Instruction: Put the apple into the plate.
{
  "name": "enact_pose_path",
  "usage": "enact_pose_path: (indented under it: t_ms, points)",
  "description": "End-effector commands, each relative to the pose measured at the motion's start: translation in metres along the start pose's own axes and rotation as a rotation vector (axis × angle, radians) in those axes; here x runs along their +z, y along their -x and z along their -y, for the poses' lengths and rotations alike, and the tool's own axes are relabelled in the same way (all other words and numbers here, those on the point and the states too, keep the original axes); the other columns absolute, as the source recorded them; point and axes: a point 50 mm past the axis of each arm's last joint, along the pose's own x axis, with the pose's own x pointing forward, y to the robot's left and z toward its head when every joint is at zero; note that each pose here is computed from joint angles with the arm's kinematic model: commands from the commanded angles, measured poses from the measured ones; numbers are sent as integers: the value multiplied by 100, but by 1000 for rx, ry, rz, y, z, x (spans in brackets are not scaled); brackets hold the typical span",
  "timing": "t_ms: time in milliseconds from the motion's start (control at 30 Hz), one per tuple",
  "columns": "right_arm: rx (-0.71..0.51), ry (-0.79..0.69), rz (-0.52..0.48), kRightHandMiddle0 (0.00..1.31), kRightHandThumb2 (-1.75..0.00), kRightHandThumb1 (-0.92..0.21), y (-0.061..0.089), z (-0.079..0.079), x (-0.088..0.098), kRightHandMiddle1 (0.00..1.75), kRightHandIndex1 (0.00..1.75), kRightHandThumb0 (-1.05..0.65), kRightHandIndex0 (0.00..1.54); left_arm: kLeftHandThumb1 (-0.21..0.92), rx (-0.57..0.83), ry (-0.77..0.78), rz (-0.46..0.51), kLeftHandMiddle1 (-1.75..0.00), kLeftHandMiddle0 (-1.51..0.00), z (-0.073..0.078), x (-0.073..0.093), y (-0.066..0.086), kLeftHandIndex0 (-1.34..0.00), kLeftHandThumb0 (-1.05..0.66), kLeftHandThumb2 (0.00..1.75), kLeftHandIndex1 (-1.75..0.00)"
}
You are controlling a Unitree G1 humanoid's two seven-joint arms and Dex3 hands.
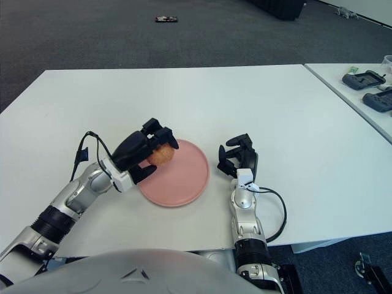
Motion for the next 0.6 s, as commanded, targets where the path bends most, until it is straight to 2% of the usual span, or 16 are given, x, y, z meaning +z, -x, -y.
enact_pose_path:
  t_ms: [0,267,567]
  points:
    - [9,32,-73,44,-106,-53,7,2,-13,175,158,-41,71,-11,-33,-46,20,-159,-99,-1,-2,-1,-69,0,174,-175]
    - [5,29,-68,44,-105,-53,7,2,-13,175,158,-41,71,-8,-170,-44,28,-160,-96,11,0,-1,-67,0,171,-175]
    - [6,15,-62,44,-106,-53,8,1,-13,175,156,-41,72,-5,-241,-51,40,-159,-94,23,-1,0,-65,0,168,-175]
